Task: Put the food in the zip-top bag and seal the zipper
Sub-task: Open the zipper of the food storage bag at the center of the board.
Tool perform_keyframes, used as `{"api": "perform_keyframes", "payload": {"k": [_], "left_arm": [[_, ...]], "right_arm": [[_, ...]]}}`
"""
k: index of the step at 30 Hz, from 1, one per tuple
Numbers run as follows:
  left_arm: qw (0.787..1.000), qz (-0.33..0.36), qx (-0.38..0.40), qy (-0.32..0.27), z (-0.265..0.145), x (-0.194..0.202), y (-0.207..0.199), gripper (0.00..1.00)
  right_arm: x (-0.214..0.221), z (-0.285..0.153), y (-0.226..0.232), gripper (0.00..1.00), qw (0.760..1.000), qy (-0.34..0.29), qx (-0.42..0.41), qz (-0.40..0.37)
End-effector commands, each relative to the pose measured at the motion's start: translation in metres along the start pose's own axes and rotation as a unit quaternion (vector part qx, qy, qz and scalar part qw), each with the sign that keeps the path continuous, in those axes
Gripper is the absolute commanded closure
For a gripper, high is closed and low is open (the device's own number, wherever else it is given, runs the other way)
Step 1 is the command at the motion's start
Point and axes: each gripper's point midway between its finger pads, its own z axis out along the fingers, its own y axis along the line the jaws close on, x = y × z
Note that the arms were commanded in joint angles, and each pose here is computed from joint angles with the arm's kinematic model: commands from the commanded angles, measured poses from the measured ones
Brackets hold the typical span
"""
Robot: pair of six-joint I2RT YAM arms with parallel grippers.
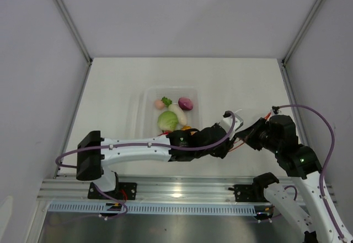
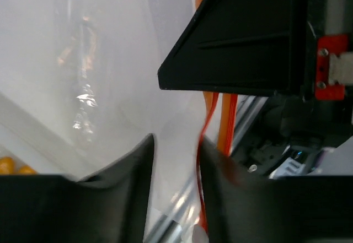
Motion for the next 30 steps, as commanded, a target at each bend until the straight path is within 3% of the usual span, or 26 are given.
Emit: {"api": "perform_keyframes", "payload": {"k": [1, 4, 5, 6, 8, 9, 10, 14, 18, 19, 21, 25, 26, 30], "left_arm": [[1.0, -0.017, 0.002, -0.001, 0.007, -0.011, 0.003, 0.77], [0.999, -0.037, 0.024, 0.0, 0.005, -0.008, 0.006, 0.9], [0.998, -0.05, 0.024, 0.0, 0.007, -0.005, 0.013, 0.99], [0.998, -0.057, 0.036, -0.006, 0.002, -0.01, 0.012, 0.99], [0.997, -0.068, 0.038, -0.01, 0.0, -0.013, 0.019, 0.99], [0.997, -0.071, 0.038, -0.011, -0.003, -0.014, 0.021, 0.99], [0.996, -0.074, 0.036, -0.015, -0.004, -0.019, 0.024, 0.99], [0.994, -0.094, 0.041, -0.033, -0.013, -0.035, 0.027, 0.99], [0.99, -0.123, 0.048, -0.054, -0.021, -0.055, 0.028, 1.0], [0.99, -0.128, 0.043, -0.048, -0.021, -0.054, 0.029, 0.99], [0.989, -0.133, 0.037, -0.057, -0.022, -0.069, 0.028, 0.99], [0.985, -0.15, 0.03, -0.078, -0.029, -0.098, 0.026, 0.99], [0.987, -0.148, 0.02, -0.062, -0.023, -0.082, 0.03, 0.99], [0.986, -0.152, 0.025, -0.06, -0.022, -0.081, 0.028, 0.99]], "right_arm": [[-0.006, -0.007, 0.011, 0.98, 1.0, -0.009, -0.013, -0.002], [-0.008, -0.012, 0.008, 0.92, 1.0, -0.015, -0.004, -0.011], [-0.009, -0.012, 0.005, 0.87, 1.0, -0.019, 0.003, -0.014], [-0.009, -0.013, 0.004, 0.81, 1.0, -0.019, 0.005, -0.017], [-0.013, -0.017, 0.004, 0.45, 0.999, -0.027, 0.009, -0.025], [-0.013, -0.019, 0.003, 0.17, 0.999, -0.029, 0.012, -0.027], [-0.015, -0.02, 0.004, 0.01, 0.999, -0.031, 0.012, -0.033], [-0.026, -0.037, 0.025, 0.01, 0.998, -0.06, -0.03, -0.018], [-0.026, -0.062, 0.068, 0.01, 0.988, -0.061, -0.139, -0.037], [-0.032, -0.062, 0.06, 0.01, 0.991, -0.074, -0.112, -0.023], [-0.03, -0.05, 0.044, 0.12, 0.998, -0.05, -0.046, -0.015], [-0.034, -0.047, 0.04, 0.13, 0.999, -0.051, -0.018, -0.006], [-0.039, -0.047, 0.037, 0.15, 0.998, -0.067, -0.009, -0.003], [-0.05, -0.044, 0.033, 0.24, 0.996, -0.089, 0.01, -0.002]]}}
